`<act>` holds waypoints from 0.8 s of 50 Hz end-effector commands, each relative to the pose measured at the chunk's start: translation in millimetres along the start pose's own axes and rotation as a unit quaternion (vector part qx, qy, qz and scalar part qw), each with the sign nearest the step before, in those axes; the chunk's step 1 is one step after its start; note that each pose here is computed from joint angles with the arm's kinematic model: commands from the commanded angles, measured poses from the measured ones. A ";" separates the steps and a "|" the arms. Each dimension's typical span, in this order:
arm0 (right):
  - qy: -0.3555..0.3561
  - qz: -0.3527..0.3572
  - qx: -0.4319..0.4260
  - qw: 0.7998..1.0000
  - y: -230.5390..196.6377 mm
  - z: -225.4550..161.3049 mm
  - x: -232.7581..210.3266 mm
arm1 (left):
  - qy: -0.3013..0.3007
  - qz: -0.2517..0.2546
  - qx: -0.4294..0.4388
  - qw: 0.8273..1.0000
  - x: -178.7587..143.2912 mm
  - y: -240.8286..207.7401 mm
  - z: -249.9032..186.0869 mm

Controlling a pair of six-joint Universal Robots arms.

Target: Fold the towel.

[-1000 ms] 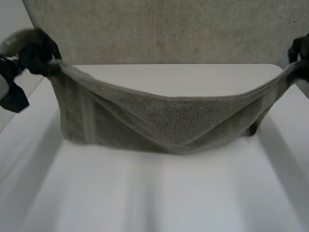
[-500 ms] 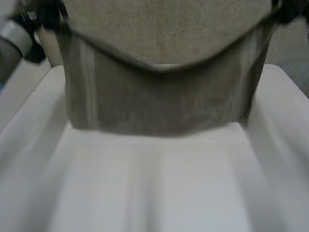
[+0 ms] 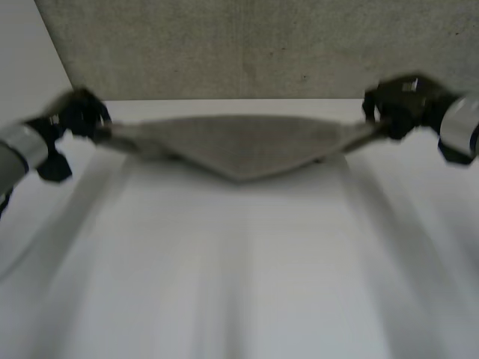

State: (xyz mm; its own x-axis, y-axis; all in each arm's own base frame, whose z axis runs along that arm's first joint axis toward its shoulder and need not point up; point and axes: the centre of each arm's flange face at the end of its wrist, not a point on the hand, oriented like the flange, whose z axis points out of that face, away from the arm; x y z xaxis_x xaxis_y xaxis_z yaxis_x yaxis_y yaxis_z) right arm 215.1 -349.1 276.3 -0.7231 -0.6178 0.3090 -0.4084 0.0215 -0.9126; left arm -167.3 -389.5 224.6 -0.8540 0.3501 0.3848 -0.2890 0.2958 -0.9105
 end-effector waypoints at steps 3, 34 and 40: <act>-0.009 0.022 -0.041 0.999 51.3 -29.7 -5.5 | -0.025 0.011 -0.071 0.997 -28.0 46.2 -45.3; 0.074 0.101 -0.016 0.992 39.5 -143.8 62.9 | 0.050 0.004 -0.003 0.999 27.6 5.4 -137.1; 0.062 0.081 -0.027 0.994 48.0 -139.1 57.2 | 0.050 0.012 0.005 0.999 23.4 -0.9 -131.8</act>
State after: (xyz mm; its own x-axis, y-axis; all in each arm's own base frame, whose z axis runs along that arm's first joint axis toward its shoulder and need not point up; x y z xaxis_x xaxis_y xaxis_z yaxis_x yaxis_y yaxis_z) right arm 73.4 -274.1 297.6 -0.8625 -0.4789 0.1633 -0.2670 0.1565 -0.9509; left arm -132.9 -257.8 251.9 -0.8080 0.4433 0.3881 -0.2780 0.2939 -0.9145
